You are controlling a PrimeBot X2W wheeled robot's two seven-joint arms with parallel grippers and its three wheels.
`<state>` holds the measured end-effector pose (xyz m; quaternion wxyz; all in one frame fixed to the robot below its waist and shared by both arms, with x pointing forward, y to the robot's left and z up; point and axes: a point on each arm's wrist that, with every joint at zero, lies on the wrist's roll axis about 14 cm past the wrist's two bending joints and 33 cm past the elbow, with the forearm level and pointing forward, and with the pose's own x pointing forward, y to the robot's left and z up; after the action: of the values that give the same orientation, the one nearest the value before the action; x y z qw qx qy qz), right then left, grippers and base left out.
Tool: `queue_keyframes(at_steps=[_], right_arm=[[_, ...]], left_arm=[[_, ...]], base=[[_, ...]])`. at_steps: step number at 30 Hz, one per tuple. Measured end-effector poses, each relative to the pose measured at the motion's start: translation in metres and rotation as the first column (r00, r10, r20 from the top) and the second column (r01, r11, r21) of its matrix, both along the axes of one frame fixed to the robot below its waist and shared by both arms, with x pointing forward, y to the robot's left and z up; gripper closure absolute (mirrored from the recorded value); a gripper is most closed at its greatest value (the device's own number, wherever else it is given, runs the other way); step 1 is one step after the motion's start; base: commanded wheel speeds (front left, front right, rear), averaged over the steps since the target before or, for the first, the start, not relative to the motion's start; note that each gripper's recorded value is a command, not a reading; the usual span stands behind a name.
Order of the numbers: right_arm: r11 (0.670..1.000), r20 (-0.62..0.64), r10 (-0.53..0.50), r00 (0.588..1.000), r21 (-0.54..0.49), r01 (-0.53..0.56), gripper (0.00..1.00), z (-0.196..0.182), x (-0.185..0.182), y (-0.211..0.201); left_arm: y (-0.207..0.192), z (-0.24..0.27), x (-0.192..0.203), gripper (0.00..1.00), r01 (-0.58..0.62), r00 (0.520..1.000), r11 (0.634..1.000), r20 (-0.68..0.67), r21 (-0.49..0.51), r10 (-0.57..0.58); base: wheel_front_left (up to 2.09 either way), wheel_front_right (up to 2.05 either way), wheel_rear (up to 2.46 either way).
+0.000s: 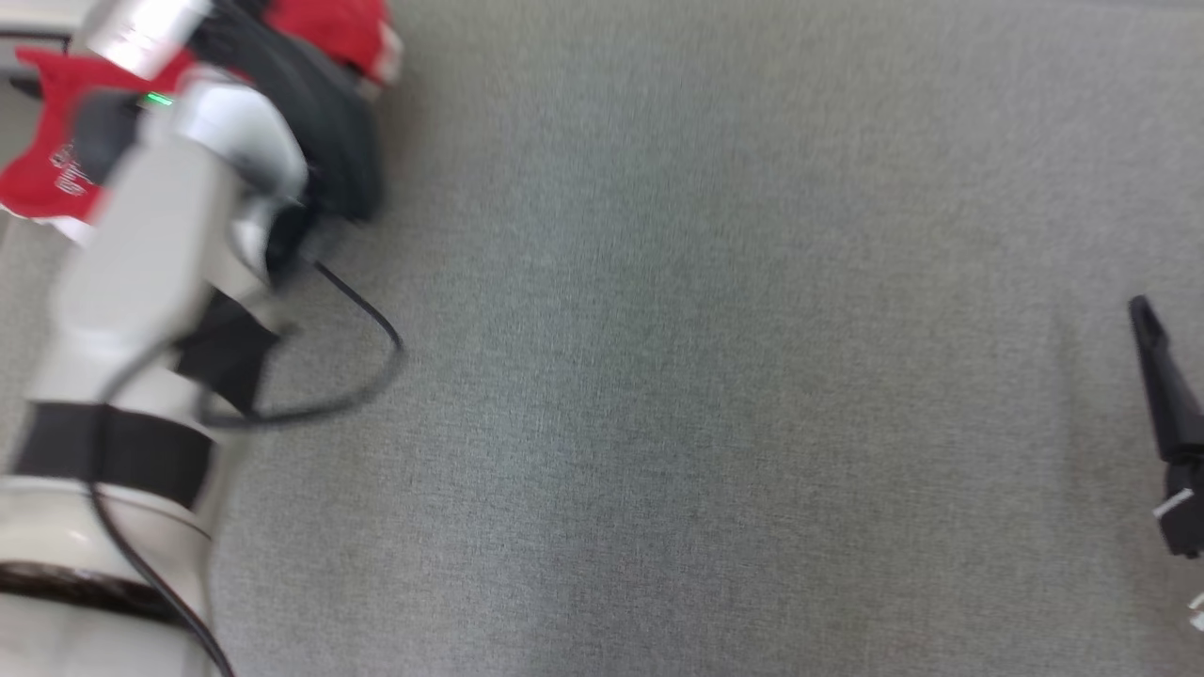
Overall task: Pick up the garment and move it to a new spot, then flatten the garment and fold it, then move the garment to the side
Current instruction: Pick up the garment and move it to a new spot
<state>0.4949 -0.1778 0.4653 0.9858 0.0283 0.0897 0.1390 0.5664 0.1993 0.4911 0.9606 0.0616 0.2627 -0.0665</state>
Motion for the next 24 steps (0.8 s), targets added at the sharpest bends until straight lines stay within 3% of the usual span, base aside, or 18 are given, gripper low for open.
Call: queue_keyframes(at_steps=[11, 24], right_arm=[[0.998, 0.058, -0.016, 0.998, 0.064, 0.013, 0.0, 0.027, -0.018, 0.011], [0.991, 0.094, -0.068, 0.993, 0.121, 0.057, 0.0, 0.044, -0.044, 0.004]], left_arm=[[-0.094, 0.001, -0.049, 1.0, 0.236, 0.972, 0.967, 0.012, -0.091, -0.236], [-0.194, 0.01, -0.091, 1.0, 0.455, 0.884, 0.859, 0.005, -0.235, -0.467]], base=[[0.0, 0.0, 0.0], [0.0, 0.0, 0.0]])
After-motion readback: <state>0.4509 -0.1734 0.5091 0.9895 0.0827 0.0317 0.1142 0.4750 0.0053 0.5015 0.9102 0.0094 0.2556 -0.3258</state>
